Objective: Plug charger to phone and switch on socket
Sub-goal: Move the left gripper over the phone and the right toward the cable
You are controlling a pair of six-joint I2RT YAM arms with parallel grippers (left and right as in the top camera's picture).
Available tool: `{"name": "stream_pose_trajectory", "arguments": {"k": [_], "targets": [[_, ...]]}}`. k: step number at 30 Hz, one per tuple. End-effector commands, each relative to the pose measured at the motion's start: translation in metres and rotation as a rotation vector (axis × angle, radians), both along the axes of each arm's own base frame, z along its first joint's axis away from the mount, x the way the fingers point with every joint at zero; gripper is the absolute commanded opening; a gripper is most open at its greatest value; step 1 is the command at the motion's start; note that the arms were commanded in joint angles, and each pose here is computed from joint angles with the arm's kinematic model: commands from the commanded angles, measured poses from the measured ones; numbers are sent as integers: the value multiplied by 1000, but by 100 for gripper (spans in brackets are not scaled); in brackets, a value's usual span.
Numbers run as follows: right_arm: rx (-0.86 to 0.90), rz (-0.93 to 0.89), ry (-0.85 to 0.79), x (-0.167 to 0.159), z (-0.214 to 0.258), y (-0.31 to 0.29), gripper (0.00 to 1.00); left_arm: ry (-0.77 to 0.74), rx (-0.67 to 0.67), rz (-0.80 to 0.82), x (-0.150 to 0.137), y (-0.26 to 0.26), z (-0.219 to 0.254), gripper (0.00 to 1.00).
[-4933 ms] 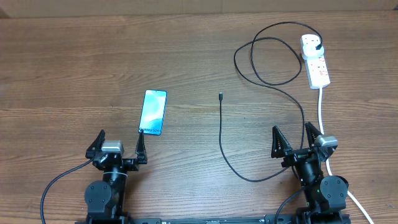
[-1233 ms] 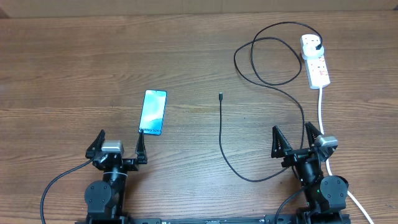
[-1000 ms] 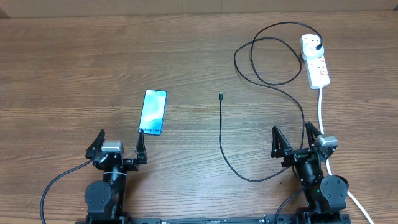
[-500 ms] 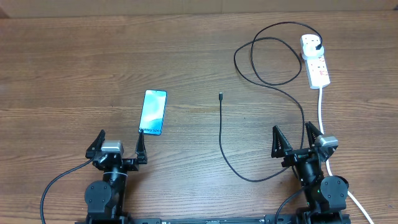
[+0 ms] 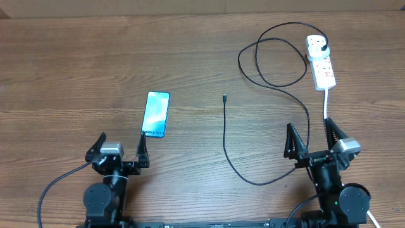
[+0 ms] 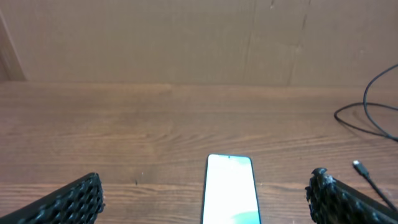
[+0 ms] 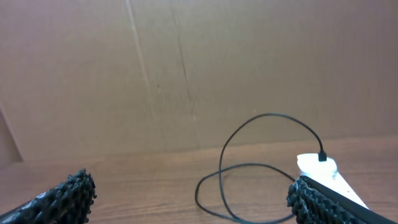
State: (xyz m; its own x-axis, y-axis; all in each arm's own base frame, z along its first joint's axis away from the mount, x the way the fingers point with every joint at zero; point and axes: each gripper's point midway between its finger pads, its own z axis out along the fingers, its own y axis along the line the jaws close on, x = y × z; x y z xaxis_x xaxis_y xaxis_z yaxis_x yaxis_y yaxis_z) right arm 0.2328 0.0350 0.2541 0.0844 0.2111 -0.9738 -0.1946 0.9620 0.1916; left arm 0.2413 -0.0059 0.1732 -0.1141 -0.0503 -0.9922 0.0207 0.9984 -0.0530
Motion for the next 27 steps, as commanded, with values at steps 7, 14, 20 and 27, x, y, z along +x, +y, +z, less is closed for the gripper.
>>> {"name": "stream_pose_trajectory", "arguments": {"k": [7,14,20,27], "targets": [[-14,12,38,10,57,3,100,37,4,-13,-1,-2,59,100],[-31,22,252,30,73,7,100,143,-1,-47,13,-8,88,100],[-43,38,450,46,70,10,100,345,-21,-114,36,-21,95,99],[-43,109,707,67,50,24,100,560,-35,-195,65,-35,105,100]]}}
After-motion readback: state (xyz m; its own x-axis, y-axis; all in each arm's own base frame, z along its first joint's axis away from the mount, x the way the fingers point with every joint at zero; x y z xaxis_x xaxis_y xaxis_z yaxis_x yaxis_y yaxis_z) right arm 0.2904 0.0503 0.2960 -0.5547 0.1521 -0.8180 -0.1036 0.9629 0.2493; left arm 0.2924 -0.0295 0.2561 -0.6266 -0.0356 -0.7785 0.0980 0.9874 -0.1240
